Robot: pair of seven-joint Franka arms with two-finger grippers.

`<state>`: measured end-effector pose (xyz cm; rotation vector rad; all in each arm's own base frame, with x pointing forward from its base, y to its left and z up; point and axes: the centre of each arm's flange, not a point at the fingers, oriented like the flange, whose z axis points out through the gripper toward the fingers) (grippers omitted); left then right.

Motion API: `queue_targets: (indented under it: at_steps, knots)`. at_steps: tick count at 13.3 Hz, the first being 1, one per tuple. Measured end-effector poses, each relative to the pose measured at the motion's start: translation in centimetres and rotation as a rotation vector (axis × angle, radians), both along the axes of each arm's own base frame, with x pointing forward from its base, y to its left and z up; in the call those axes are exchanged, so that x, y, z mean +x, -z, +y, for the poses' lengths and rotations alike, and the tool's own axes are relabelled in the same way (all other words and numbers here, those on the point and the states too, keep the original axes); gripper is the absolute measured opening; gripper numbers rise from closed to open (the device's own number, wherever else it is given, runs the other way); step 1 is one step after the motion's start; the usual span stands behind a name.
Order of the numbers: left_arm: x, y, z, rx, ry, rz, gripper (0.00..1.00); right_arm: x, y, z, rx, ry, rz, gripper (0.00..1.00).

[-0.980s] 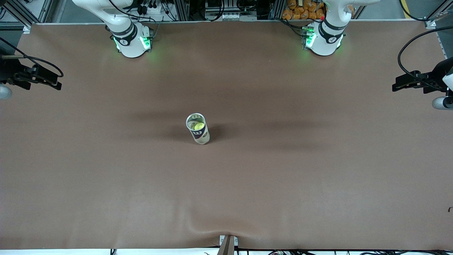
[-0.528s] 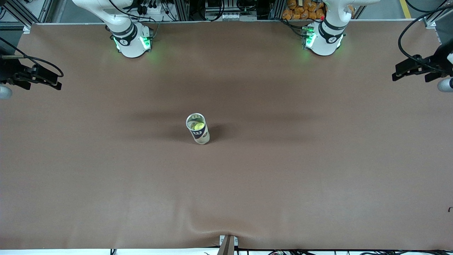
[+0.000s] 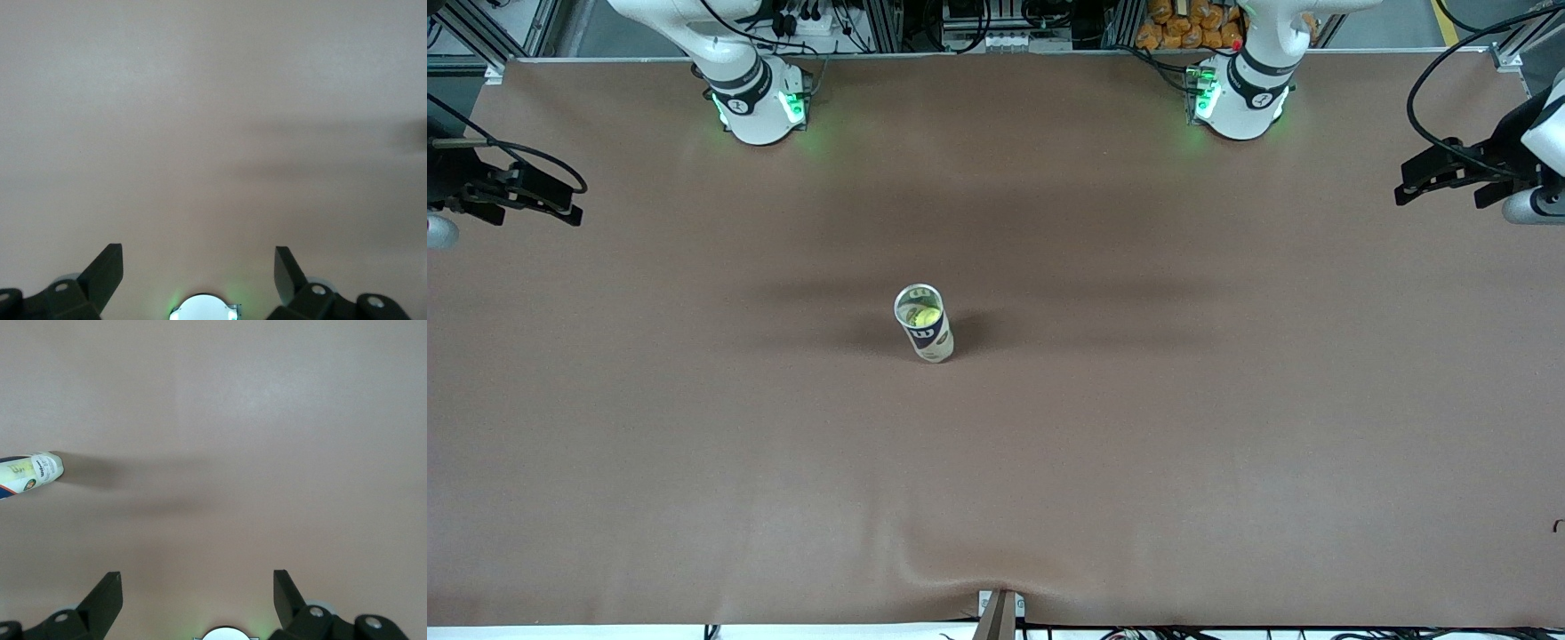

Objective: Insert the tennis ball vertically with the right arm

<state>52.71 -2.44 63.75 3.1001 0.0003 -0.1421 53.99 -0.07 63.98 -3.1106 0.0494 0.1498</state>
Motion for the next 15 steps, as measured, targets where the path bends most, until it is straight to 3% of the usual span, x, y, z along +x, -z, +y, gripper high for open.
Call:
queue_targets:
  at_steps: [9,15]
  knots:
    - [0.6,0.8,-0.7,0.003,-0.011,0.006,1.0,0.0,0.0,-0.2,-0.001,0.003,-0.001,1.0]
    - [0.8,-0.7,0.1,0.017,-0.018,-0.031,1.0,0.0,0.0,-0.4,-0.001,0.008,0.0,1.0]
